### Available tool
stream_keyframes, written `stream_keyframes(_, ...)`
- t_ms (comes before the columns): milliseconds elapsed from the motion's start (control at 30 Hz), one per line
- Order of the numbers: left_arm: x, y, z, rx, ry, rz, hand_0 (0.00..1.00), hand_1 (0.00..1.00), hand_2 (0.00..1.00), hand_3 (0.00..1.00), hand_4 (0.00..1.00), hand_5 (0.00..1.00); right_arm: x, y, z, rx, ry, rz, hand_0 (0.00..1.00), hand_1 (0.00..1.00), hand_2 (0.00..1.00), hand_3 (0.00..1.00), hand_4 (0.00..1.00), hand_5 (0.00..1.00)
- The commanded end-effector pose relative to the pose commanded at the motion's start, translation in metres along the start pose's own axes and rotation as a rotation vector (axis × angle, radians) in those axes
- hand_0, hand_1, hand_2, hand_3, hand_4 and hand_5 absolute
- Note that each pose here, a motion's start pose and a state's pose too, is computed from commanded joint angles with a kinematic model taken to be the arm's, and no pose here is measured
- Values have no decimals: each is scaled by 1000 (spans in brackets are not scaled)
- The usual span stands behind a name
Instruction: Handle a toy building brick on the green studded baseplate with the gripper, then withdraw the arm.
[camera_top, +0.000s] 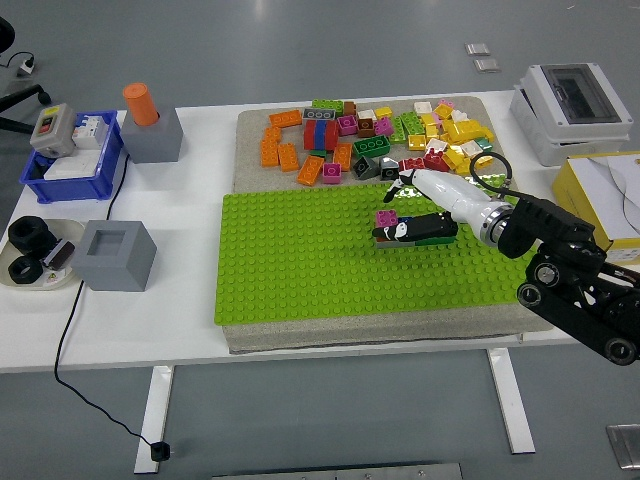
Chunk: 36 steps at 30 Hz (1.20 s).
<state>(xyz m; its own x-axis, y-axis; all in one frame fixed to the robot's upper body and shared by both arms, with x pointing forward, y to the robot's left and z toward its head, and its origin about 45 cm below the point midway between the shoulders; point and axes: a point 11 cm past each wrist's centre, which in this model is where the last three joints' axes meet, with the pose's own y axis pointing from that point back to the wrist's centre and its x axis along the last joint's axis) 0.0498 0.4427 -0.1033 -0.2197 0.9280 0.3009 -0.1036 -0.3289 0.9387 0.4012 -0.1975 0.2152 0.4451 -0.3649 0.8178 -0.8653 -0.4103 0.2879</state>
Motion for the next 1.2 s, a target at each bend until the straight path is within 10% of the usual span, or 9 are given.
stream_keyframes(267, 1, 0, -4, 8, 7, 2, 637, 641, 607, 609, 617, 240, 51, 17, 65, -164, 102, 163, 868, 878, 891, 651, 886, 436)
stream_keyframes(300, 1, 0, -4, 10, 8, 4, 637, 641, 607, 609, 616, 241, 53, 18, 74, -189, 138, 166, 870, 891, 903, 759, 823, 192)
stream_keyframes(567, 2, 0, 0, 1, 9, 5, 637, 641, 607, 609, 617, 242, 58, 17, 111, -315, 301, 168, 881, 897, 916, 787, 769, 125)
stream_keyframes(1200, 1, 0, 2, 0, 13, 6, 637, 640, 607, 610, 618, 243, 40, 5, 118, -350, 384, 88, 874, 898, 917, 713, 682, 36)
